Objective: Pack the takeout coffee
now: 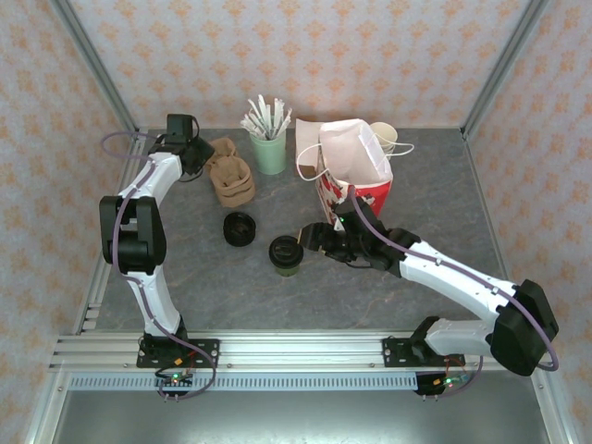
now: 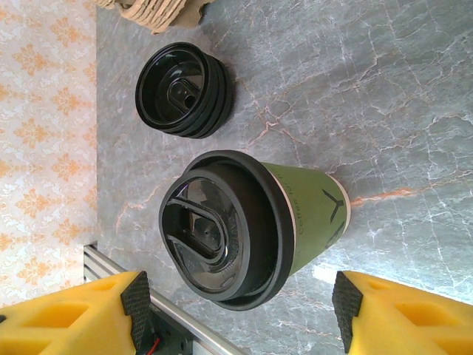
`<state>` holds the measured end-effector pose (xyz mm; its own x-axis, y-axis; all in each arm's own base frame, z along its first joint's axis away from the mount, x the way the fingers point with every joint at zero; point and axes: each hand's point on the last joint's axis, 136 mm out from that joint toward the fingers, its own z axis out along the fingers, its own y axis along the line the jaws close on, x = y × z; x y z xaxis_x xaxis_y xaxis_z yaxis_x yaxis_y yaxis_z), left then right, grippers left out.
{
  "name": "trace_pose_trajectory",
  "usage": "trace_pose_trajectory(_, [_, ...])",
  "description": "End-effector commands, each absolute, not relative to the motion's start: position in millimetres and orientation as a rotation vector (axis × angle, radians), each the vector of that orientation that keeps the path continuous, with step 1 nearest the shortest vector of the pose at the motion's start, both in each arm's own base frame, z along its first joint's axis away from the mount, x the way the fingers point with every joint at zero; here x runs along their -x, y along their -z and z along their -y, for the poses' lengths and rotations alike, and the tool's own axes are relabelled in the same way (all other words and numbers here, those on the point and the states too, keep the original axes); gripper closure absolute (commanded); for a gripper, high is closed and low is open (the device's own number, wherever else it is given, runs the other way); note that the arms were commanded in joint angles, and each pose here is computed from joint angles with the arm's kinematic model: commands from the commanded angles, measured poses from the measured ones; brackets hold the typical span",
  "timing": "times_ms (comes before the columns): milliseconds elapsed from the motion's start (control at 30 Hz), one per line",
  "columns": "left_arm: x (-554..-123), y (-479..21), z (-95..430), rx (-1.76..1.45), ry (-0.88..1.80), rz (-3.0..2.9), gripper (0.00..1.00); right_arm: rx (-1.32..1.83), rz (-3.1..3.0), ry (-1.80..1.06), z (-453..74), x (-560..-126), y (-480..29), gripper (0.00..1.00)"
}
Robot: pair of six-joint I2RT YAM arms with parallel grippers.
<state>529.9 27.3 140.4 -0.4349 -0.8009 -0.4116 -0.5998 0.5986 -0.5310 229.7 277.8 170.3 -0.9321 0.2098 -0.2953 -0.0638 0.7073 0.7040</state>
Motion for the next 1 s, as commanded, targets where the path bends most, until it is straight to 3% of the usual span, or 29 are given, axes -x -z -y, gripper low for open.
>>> trace_pose_trajectory(0, [-531,-143,-42,1.141,0.351,-2.147,0.57,-0.094,-2.515,-1.065,-277,-234,-186,0.31])
trace_pose_trajectory(600, [-533,-132,-38,1.159,0.377,-2.162,0.58,-0.099,-2.523,-1.06,-278,-236,-184,0.31])
trace_pose_trajectory(967, [-540,-137,-30,1.135,0.447,-2.156,0.67,-0.09,-2.526,-1.061,-281,-237,-184,0.31])
